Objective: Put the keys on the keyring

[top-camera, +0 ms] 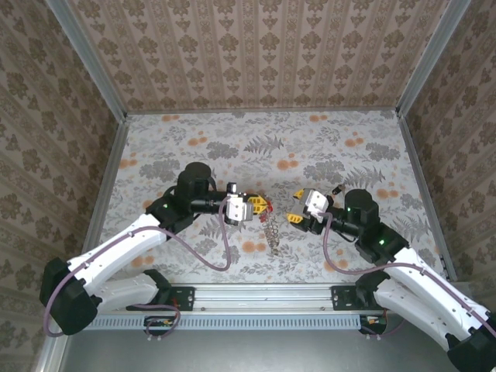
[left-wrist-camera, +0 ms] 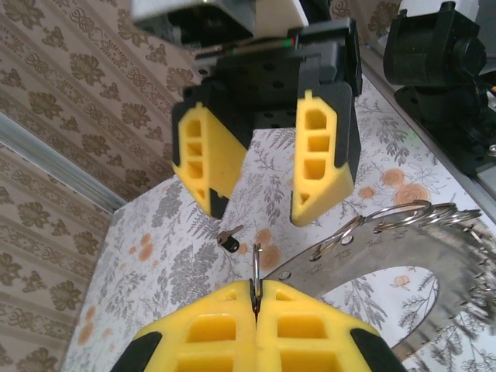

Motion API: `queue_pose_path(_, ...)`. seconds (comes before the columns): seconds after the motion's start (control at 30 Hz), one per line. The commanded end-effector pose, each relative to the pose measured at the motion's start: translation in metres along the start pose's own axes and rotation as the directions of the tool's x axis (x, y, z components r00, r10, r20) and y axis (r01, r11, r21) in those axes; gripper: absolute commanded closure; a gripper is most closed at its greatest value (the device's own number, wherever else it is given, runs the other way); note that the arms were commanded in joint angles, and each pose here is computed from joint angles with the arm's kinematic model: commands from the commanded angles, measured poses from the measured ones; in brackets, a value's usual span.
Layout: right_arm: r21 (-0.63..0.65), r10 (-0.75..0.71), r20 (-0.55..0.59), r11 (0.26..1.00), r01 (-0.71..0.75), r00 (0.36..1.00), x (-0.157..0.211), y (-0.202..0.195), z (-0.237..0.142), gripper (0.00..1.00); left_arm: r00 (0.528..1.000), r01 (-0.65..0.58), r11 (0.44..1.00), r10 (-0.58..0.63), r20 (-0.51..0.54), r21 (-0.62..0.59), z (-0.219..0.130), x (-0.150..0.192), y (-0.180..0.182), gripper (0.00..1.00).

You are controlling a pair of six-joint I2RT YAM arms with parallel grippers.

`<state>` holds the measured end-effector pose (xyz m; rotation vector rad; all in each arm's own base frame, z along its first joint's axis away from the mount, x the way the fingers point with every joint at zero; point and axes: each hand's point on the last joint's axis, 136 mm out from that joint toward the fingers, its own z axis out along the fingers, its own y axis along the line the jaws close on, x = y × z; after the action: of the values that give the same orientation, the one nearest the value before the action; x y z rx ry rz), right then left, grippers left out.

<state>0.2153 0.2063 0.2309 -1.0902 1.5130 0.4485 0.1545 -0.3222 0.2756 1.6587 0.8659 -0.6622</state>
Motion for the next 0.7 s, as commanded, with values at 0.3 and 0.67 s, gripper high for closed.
queue_pose_path(0.3,0.292,0.169,-0.067,0.946,-0.142,0.983,0.035,-0.051,-0.015,0.44,0.998,-0.046,0.998,0.048,0.042,-0.050,-0.007,-0.020,0.011,1.00)
queue_pose_path(0.67,0.836,0.879,-0.057,0.301,-0.459,0.473,0.139,-0.148,-0.072,0.42,0.968,0.231,0.967,-0.239,-0.074,-0.105,-0.015,0.017,0.031,1.00)
